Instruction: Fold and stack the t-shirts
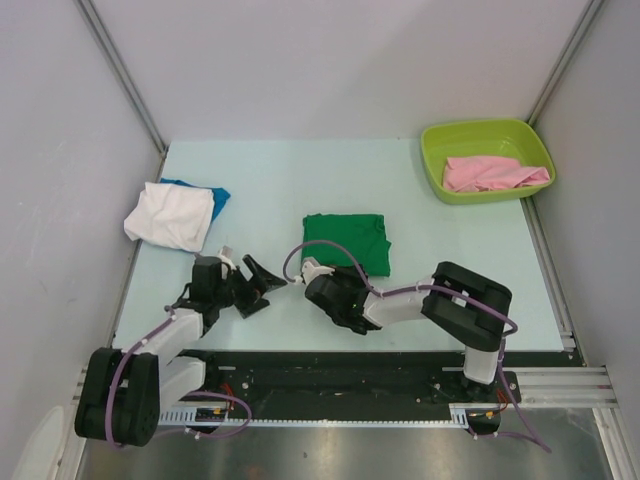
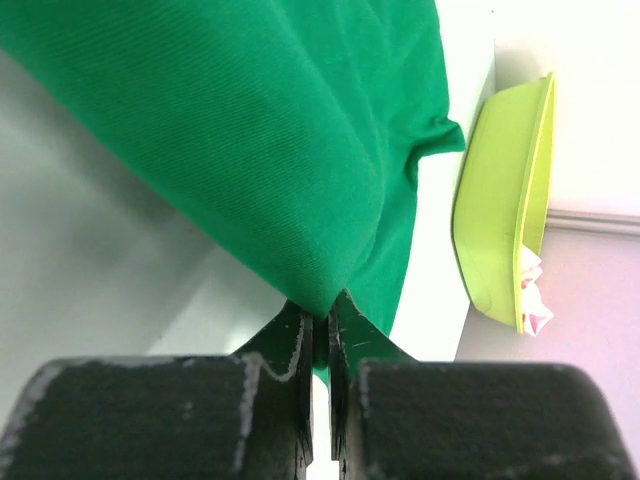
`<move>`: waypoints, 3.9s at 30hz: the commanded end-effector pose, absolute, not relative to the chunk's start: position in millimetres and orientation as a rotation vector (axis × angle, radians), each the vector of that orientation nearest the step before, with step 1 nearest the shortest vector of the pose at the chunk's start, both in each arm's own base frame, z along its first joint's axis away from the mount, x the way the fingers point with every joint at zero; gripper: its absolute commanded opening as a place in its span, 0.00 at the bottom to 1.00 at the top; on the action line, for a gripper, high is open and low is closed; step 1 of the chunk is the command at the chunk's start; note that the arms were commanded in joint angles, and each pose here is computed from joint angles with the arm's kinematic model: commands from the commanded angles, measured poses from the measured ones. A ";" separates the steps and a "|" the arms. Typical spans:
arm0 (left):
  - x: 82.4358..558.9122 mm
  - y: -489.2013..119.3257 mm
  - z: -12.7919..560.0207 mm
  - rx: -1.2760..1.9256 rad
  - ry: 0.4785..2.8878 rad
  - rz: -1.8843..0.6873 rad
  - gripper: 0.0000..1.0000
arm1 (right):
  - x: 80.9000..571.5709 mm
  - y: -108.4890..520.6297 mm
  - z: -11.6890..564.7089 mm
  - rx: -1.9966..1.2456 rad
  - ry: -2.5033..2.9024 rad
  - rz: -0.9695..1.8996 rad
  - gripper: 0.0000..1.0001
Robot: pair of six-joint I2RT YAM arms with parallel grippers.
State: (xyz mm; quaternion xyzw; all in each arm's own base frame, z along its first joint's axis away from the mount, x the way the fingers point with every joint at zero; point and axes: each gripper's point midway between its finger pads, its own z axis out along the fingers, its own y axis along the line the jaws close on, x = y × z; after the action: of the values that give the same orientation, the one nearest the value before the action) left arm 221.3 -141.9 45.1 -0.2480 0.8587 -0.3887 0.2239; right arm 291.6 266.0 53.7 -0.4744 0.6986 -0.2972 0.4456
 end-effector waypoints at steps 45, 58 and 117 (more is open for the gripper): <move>237.0 -292.7 45.6 -0.705 2.422 -1.751 1.00 | 245.6 243.4 117.0 -1.068 1.686 -0.726 0.00; 248.3 -302.0 35.5 -0.694 2.419 -1.754 1.00 | 218.3 233.0 116.4 -1.079 1.700 -0.728 0.00; 345.5 -272.5 116.6 -0.226 2.464 -1.386 0.00 | 184.7 244.4 117.2 -0.617 1.929 -0.385 1.00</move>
State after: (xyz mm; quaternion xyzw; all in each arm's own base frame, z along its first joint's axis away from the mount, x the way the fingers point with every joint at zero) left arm 337.2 -291.1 94.5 -0.1157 0.8431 -0.5097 0.1264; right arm 182.6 240.6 97.1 -0.3583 0.7645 -0.2248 0.4864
